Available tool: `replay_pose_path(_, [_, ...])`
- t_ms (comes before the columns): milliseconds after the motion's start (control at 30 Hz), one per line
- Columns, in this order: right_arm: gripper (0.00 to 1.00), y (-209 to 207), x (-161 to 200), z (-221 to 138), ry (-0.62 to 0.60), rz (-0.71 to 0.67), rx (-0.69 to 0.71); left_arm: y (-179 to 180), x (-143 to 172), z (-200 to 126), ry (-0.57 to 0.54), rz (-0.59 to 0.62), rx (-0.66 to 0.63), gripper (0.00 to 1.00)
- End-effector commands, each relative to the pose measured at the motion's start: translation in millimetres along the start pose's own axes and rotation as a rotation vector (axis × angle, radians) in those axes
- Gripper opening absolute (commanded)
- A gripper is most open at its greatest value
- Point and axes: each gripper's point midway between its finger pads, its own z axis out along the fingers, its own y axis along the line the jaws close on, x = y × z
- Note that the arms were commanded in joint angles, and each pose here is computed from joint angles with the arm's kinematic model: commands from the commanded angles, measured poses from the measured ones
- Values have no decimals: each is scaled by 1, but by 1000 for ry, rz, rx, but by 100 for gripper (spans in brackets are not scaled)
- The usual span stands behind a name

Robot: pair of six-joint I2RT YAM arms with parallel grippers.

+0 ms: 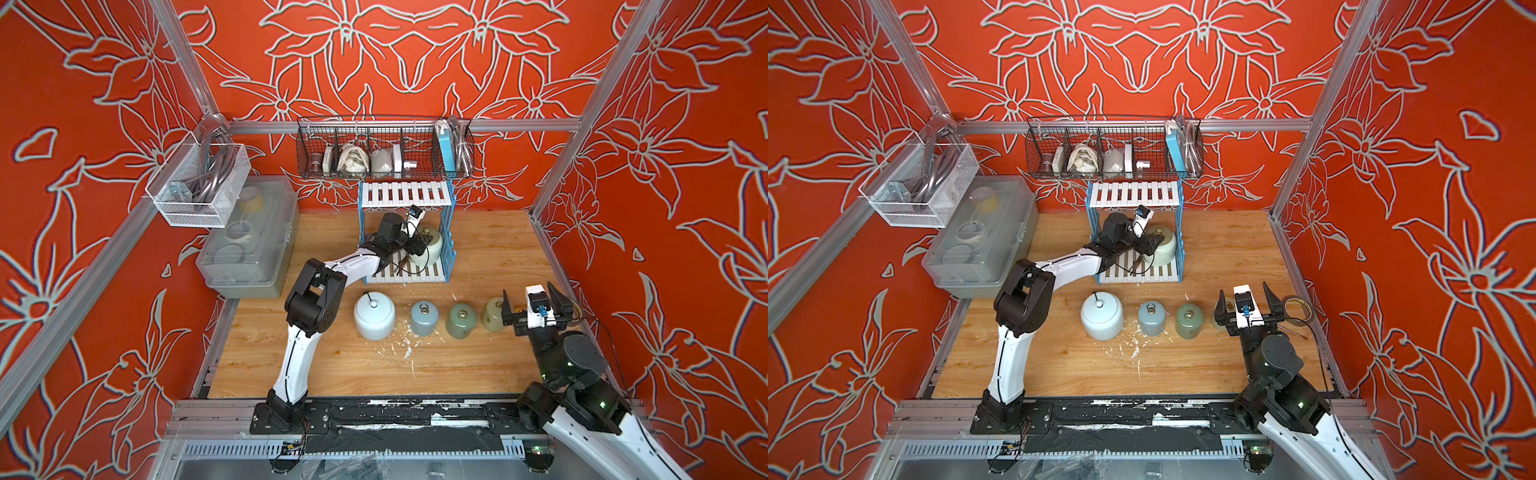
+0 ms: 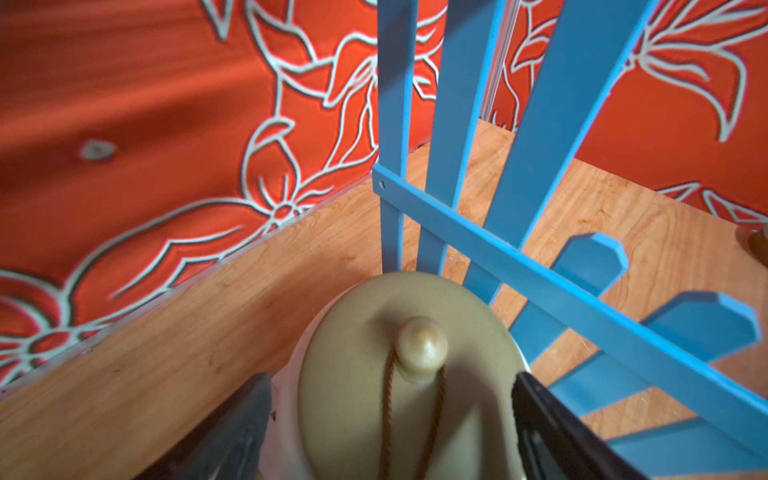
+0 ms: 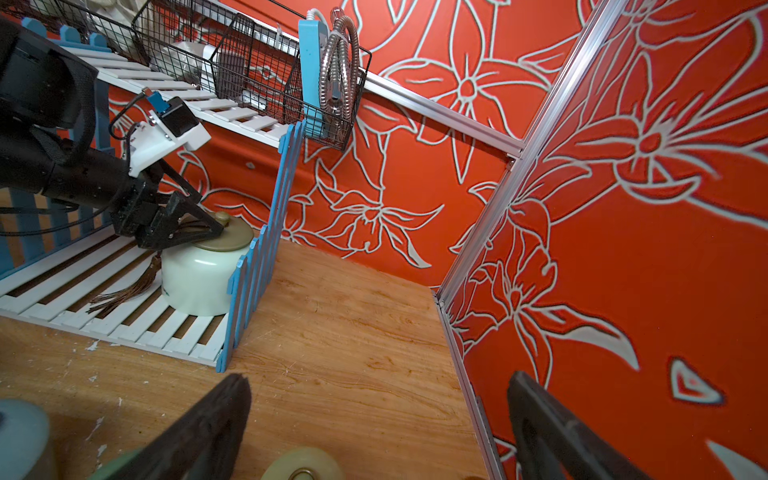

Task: Remove the tea canisters from the shelf
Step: Adjust the shelf at the center of the board, then pick up the tea canister from the shelf.

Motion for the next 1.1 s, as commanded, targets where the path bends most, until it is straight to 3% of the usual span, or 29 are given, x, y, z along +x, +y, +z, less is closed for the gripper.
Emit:
replay_pose_path(0, [100,-2,2,0,0,3,15,13,-18,9,-86,3,-40,88])
replay_pose_path(233, [100,-1,3,1,5,-2,14,19,-14,22,-90,10,-62,86])
replay_pose_path(367, [100,-1,3,1,5,-3,15,21,-7,30,-62,6,-77,78])
replay_pose_path(767, [100,-2,2,1,3,2,14,17,-1,28,-22,31,-68,24])
replay_pose_path(900, [100,-2,2,0,1,3,14,10,-7,20,-4,44,-37,1])
replay_pose_path(1067, [100,-3,1,0,-4,10,13,-1,-15,-3,9,69,4,0])
